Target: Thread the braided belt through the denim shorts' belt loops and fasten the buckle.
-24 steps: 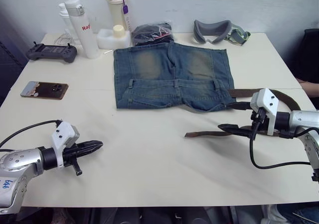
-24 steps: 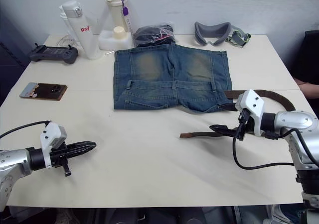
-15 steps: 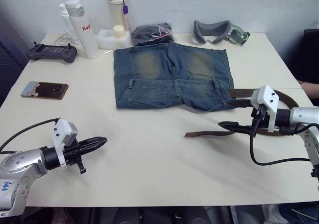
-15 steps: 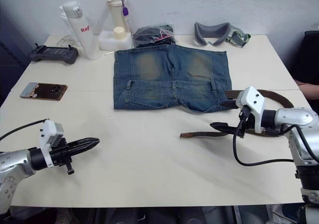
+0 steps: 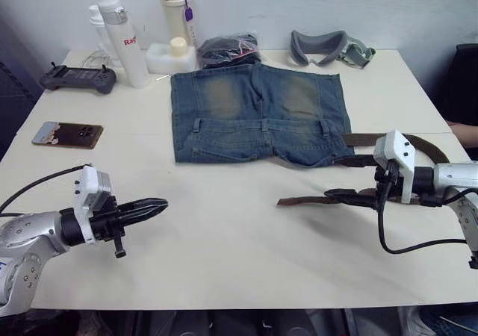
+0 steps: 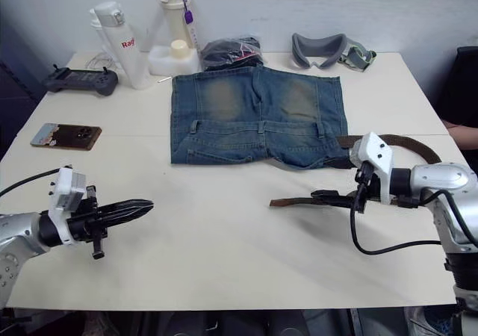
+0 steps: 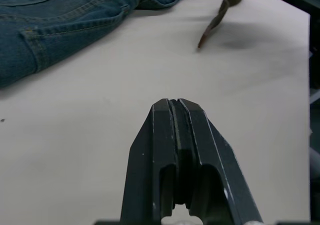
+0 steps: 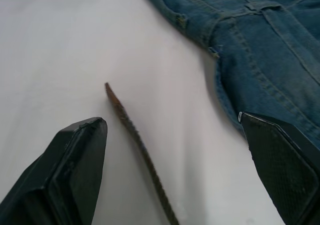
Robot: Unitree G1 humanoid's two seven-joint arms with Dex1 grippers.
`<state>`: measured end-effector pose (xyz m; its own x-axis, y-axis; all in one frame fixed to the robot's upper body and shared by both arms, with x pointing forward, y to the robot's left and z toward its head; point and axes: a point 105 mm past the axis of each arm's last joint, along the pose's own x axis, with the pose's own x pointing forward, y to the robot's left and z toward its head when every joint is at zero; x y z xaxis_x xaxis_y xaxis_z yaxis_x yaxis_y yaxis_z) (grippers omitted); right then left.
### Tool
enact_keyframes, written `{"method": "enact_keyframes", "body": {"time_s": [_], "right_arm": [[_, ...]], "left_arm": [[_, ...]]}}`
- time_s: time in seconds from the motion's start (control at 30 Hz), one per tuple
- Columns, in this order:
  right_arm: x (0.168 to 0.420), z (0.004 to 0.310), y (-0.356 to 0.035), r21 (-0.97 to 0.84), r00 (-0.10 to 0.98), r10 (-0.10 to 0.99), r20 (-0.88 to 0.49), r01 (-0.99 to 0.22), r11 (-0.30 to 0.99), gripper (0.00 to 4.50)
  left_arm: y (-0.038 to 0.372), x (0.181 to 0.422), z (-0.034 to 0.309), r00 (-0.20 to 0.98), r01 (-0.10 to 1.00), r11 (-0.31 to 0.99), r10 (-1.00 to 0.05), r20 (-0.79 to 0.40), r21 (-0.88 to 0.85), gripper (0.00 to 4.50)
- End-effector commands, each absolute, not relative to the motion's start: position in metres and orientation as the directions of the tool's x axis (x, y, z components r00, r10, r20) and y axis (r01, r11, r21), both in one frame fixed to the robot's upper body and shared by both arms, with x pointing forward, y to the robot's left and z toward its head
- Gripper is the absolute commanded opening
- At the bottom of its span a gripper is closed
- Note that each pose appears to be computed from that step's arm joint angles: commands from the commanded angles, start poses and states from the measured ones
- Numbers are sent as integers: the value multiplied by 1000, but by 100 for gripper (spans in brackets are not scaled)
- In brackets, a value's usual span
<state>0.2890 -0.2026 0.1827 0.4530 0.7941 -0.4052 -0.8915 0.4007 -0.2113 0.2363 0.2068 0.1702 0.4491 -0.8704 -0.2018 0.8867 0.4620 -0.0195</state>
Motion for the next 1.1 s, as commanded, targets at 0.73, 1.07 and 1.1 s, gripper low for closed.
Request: {"method": "enact_keyframes", "body": {"time_s": [0.73, 1.07, 1.1], "right_arm": [[296, 141, -168, -359, 459, 682, -569, -885, 296, 450], [305, 126, -165, -322, 436, 671, -599, -899, 297, 318], [306, 126, -163, -320, 431, 680, -593, -901, 293, 279]], "left_arm": [[125, 279, 169, 321, 945, 292, -913, -252, 149, 213], [112, 284, 163, 311, 944, 269, -919, -243, 190, 450], [109, 287, 165, 317, 941, 276, -921, -228, 194, 450]]}}
